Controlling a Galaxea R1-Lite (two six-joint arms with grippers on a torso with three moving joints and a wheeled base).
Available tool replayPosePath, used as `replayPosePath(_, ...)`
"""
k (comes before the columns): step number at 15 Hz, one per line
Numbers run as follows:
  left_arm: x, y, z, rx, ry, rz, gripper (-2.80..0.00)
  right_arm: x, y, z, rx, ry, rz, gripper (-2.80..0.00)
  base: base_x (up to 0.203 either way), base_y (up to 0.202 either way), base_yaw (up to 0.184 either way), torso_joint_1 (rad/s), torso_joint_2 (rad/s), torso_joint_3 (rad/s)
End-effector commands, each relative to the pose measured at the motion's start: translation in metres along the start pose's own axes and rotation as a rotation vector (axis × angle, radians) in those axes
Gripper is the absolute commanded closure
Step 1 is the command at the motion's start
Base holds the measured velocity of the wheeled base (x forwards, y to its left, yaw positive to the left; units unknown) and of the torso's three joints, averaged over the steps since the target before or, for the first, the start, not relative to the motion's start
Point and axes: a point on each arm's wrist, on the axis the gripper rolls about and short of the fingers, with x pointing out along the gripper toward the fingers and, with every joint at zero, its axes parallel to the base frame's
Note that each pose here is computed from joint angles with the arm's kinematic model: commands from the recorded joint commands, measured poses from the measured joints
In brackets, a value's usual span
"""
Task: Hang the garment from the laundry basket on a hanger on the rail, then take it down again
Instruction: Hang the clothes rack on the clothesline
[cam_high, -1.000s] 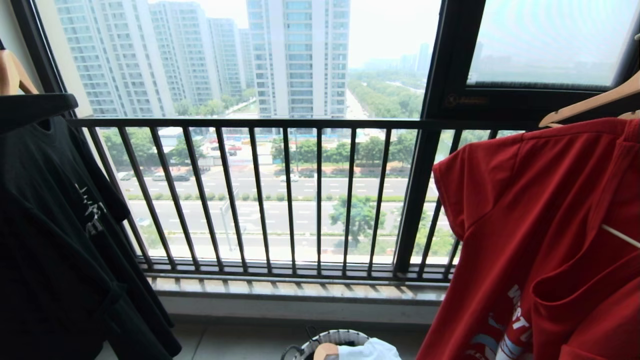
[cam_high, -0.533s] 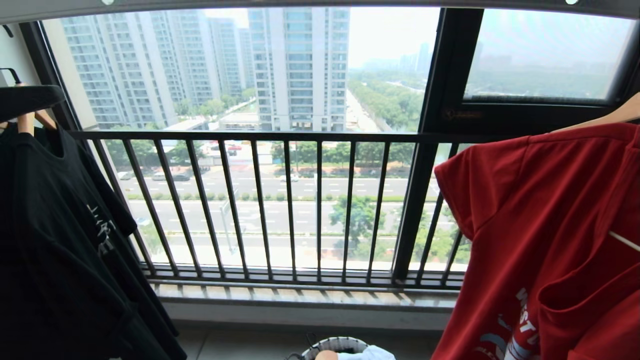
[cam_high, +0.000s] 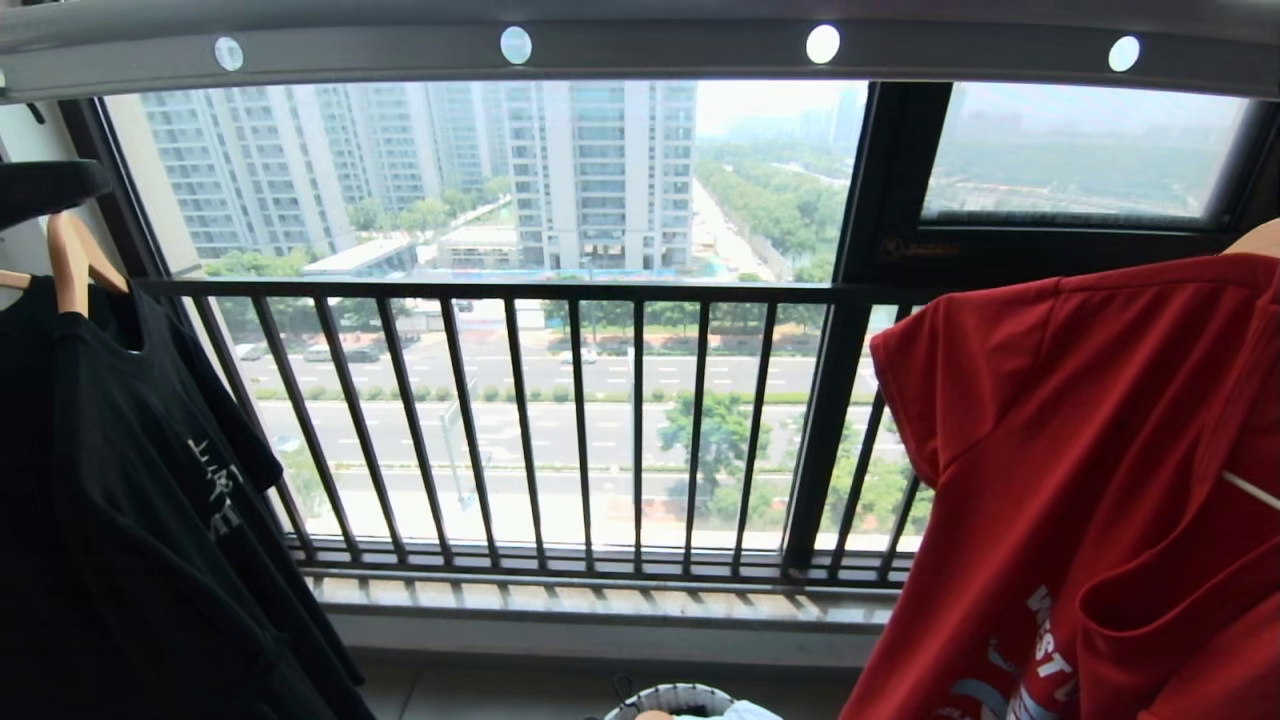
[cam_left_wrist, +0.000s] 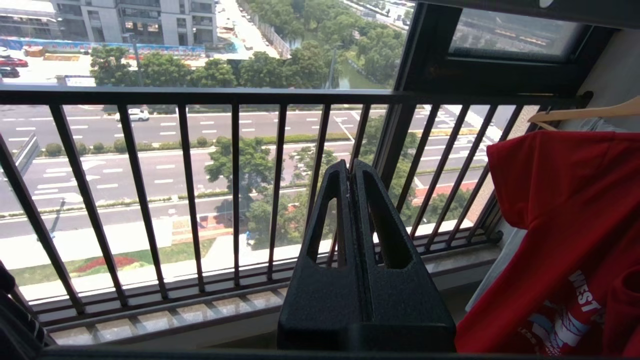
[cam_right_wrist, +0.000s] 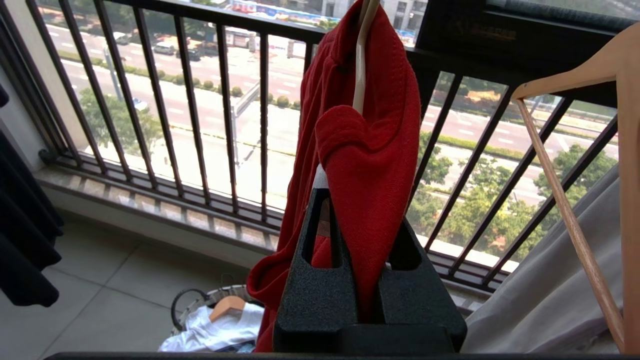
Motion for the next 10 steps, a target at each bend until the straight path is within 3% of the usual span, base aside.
replayPosePath(1, -0.0011, -0.0001, 0.0001, -0.001, -0.002, -0.001, 0.00, -0.0001, 0.0000, 0.0006, -0.002, -0.001, 0.000, 0.00, 0.000, 0.000, 0.000, 0.163, -0.34, -0.168)
replayPosePath(7, -0.0006, -0.0001, -0.0001, -0.001, 0.000, -0.002, 0.00, -0.0017, -0.0002, 0.0014, -0.001, -0.013, 0.003, 0.00, 0.000, 0.000, 0.000, 0.150, -0.31, -0.160)
replayPosePath(10, -0.0012, -0.0002, 0.0005, -0.001, -0.003, -0.003, 0.00, -0.0089, -0.0008, 0.0017, 0.001, -0.039, 0.017, 0.00, 0.000, 0.000, 0.000, 0.046, -0.10, -0.041)
